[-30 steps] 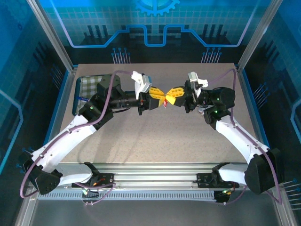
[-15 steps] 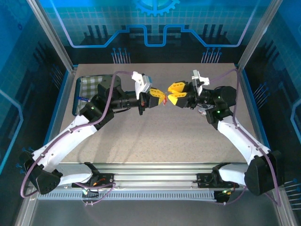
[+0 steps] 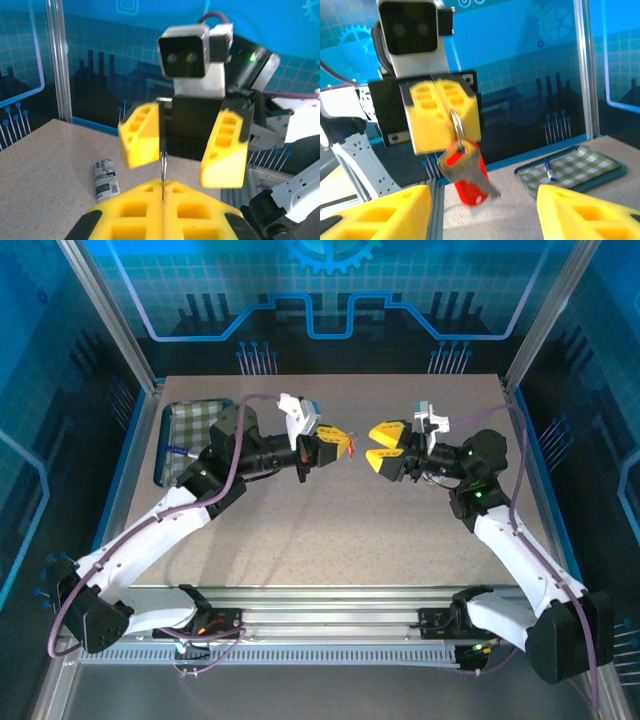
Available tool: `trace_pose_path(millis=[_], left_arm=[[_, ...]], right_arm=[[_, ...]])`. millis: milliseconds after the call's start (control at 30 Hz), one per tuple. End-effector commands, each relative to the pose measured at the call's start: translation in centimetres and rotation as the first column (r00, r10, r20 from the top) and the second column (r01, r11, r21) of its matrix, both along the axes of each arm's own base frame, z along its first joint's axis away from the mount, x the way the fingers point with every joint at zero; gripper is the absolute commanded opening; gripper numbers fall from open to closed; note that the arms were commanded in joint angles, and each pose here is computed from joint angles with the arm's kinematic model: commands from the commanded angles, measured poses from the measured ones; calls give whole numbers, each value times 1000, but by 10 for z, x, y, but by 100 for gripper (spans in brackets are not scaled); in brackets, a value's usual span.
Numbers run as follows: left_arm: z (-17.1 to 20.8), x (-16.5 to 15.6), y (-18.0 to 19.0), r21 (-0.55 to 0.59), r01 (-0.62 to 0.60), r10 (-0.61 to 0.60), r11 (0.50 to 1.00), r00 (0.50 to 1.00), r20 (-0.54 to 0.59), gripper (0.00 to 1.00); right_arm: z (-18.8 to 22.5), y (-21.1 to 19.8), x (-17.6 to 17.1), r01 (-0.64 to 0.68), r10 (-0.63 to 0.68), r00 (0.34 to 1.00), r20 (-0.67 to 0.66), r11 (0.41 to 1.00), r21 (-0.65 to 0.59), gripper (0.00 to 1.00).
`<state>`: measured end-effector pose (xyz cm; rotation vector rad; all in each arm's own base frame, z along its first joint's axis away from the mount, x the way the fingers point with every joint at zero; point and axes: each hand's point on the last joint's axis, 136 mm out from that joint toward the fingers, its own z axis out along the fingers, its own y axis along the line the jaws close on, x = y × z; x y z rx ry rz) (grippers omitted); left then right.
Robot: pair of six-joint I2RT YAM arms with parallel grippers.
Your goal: Remove the keys from the keyring
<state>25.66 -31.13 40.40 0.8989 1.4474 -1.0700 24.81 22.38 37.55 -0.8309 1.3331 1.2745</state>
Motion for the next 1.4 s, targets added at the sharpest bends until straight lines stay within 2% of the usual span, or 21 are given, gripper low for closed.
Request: trace_pose_path(millis=[0,233,500,700,767,867,1000,1100,1167,1233,1367], left_arm=[[17,-10,0,-43,56,-56,997,998,18,0],[16,-20,-1,-34,110,-111,993,994,-4,0],[15,-21,0,-32,106,-106,994,994,-5,0],[15,-19,-1,-31,105,-105,994,994,-8,0],[16,-20,0,-32,104,-104,994,995,-4,0],[16,-19,0,-31,98,-99,995,995,-5,0],[14,-17,0,-27,92,-92,995,996,-5,0],[15,-17,1,-27,88,-88,996,996,-4,0],[15,-18,1,-27,90,-90,996,996,-3,0],[15,-18,2,-24,87,-87,996,996,-2,0],[14,-16,4,-21,75,-75,997,997,-3,0]], right_arm=[[2,10,-13,-61,60,996,60,998,14,60],[15,22,-12,-119,114,989,91,991,55,63],[21,32,-24,-193,188,976,108,981,36,52],[20,34,-27,-186,182,976,118,982,21,52],[20,35,-27,-184,180,976,120,983,19,57],[20,35,-27,-186,182,975,125,982,18,58],[19,36,-27,-183,180,976,122,983,18,54],[19,36,-26,-178,175,978,116,984,15,42],[18,35,-26,-177,175,978,114,984,11,43],[17,33,-25,-167,165,980,111,986,10,50],[16,30,-27,-148,147,982,116,989,1,43]])
